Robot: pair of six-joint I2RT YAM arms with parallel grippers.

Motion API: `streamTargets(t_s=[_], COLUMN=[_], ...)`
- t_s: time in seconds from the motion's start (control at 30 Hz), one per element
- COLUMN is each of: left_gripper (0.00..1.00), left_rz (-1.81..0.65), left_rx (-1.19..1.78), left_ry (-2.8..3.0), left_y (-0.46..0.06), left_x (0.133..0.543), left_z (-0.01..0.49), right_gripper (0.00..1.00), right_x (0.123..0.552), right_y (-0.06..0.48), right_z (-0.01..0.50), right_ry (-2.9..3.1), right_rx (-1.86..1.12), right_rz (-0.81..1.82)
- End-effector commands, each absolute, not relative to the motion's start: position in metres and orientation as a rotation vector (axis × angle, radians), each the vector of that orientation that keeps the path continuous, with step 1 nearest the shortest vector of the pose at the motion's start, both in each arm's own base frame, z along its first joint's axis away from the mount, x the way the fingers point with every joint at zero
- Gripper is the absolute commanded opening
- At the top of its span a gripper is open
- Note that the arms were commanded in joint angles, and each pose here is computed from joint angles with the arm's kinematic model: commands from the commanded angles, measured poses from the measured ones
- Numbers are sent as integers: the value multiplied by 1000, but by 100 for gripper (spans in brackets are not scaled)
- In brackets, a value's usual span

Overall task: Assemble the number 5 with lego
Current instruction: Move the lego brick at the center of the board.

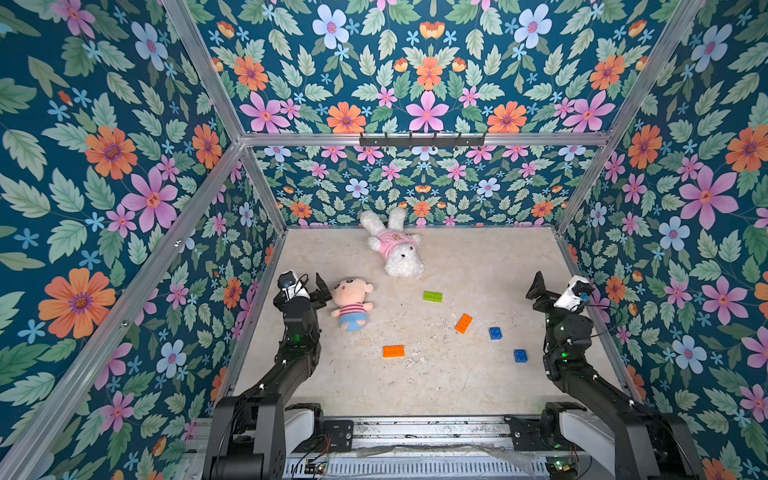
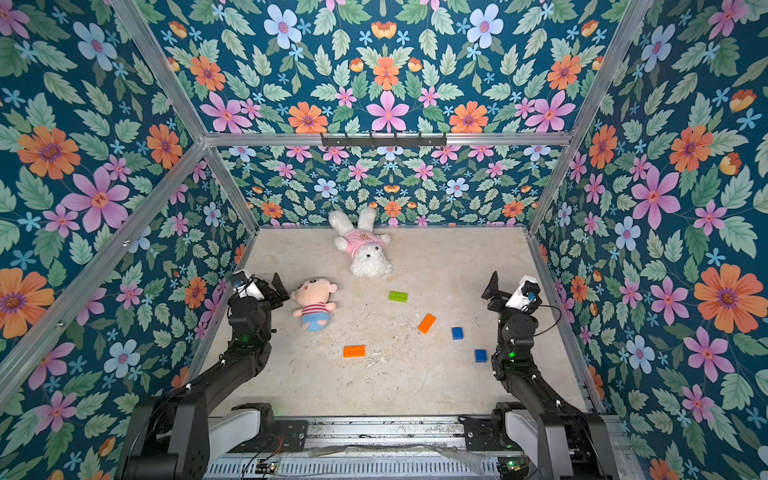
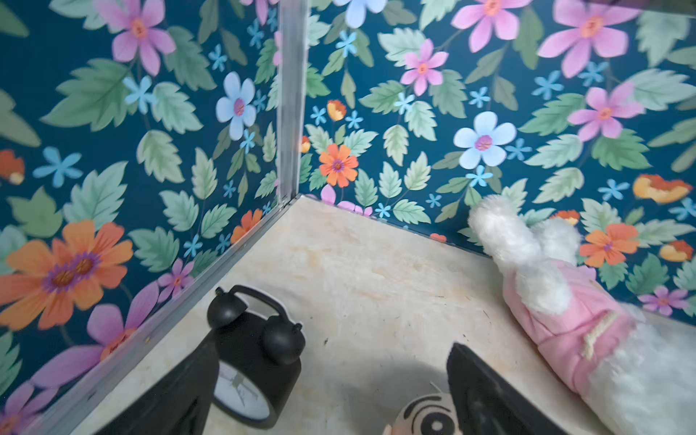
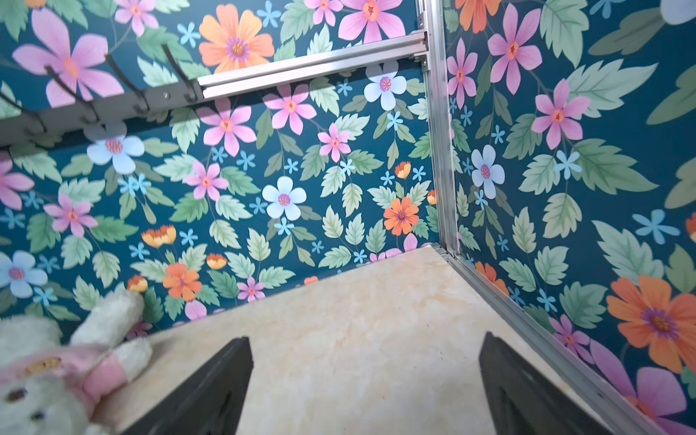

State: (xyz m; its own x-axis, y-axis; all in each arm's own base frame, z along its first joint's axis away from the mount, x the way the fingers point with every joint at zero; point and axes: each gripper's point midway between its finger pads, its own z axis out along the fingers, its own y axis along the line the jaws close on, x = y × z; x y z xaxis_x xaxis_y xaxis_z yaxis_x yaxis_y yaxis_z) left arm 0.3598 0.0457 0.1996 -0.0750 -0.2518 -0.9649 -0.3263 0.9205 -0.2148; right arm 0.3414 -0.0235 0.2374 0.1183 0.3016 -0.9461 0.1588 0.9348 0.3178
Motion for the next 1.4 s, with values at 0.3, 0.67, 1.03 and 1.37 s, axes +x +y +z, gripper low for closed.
streamTargets(t_s=[0.3, 0.67, 1.03, 1.37], left_gripper=[99, 99, 99, 94], left_rz=[-762, -693, -546, -818], left_rx=[-167, -165, -338, -153], left_ry=[1908, 2172, 2252, 2415], left_y=[-86, -127, -98, -148], left_x=[320, 277, 254, 236], left_z=[176, 123, 98, 75], right_gripper=[82, 75, 67, 65], right_x=[324, 285, 253, 261], right_y=[133, 258, 340, 347], right_z=[176, 125, 99, 89], right_ry=[2072, 2312, 2350, 2398], right_rx=[147, -323, -657, -622], right_rz=[887, 702, 687, 654])
